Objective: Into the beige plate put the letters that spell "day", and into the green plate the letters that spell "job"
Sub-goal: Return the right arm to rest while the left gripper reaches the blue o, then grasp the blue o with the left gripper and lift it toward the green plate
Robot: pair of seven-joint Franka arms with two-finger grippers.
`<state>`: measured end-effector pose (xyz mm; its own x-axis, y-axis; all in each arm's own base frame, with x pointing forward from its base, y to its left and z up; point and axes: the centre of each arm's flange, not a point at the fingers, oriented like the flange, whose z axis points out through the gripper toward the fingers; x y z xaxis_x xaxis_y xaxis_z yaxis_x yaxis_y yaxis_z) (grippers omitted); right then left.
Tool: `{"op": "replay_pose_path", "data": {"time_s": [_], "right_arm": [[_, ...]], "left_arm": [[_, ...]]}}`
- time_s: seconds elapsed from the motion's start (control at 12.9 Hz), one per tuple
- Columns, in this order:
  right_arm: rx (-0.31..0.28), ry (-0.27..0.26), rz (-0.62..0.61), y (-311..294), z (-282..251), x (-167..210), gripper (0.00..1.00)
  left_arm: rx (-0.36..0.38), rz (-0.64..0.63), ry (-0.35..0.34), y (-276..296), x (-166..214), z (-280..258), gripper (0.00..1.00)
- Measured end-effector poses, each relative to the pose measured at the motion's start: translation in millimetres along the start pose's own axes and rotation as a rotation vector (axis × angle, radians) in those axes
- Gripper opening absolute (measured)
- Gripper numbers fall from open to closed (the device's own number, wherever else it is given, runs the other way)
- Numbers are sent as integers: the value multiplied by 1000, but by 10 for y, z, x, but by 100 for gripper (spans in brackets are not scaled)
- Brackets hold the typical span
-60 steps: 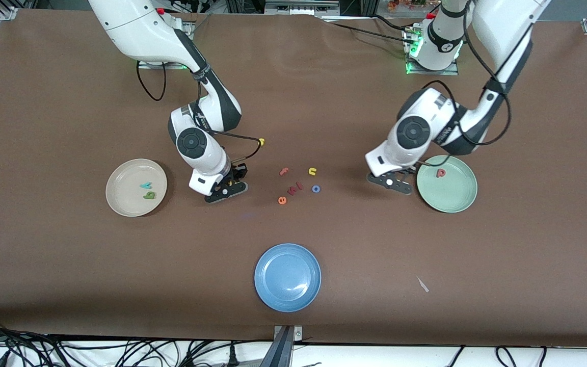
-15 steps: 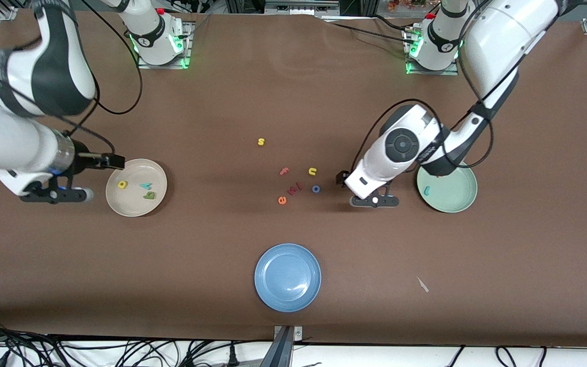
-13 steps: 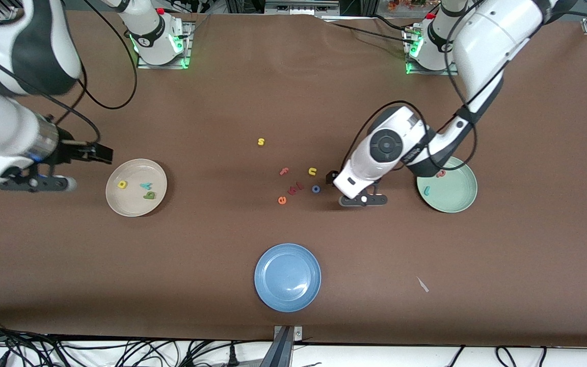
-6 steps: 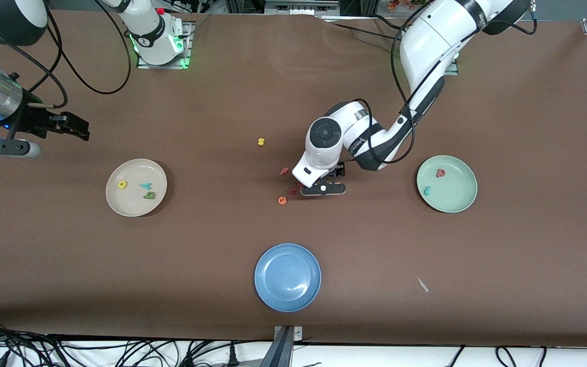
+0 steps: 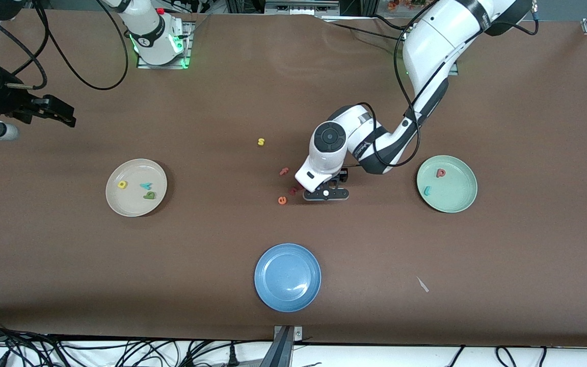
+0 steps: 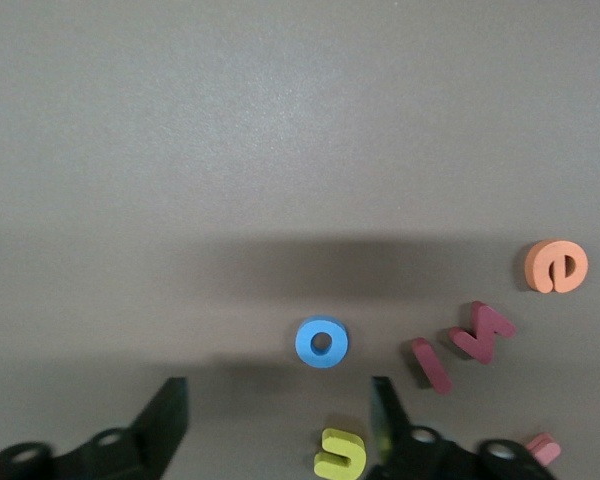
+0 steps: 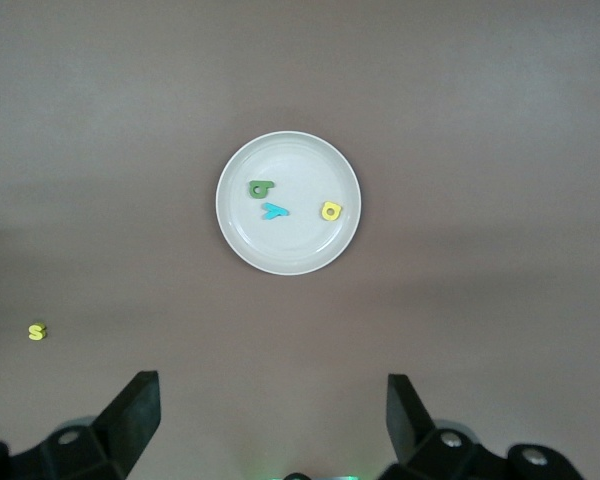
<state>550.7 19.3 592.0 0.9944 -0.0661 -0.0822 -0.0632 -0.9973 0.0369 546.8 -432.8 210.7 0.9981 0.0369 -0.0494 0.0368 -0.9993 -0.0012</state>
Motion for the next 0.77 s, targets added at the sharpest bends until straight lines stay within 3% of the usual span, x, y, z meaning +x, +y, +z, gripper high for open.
{"op": "replay_pose_path", "data": {"time_s": [0.08,0.77], "right_arm": [[1,-1,7,41,-10,-3,100],[5,-13,-84,265,-8,-1,100]], "left_arm": [[-10,2,6,17,2,5,69],[-55,11,24,59,21,244,67]]}}
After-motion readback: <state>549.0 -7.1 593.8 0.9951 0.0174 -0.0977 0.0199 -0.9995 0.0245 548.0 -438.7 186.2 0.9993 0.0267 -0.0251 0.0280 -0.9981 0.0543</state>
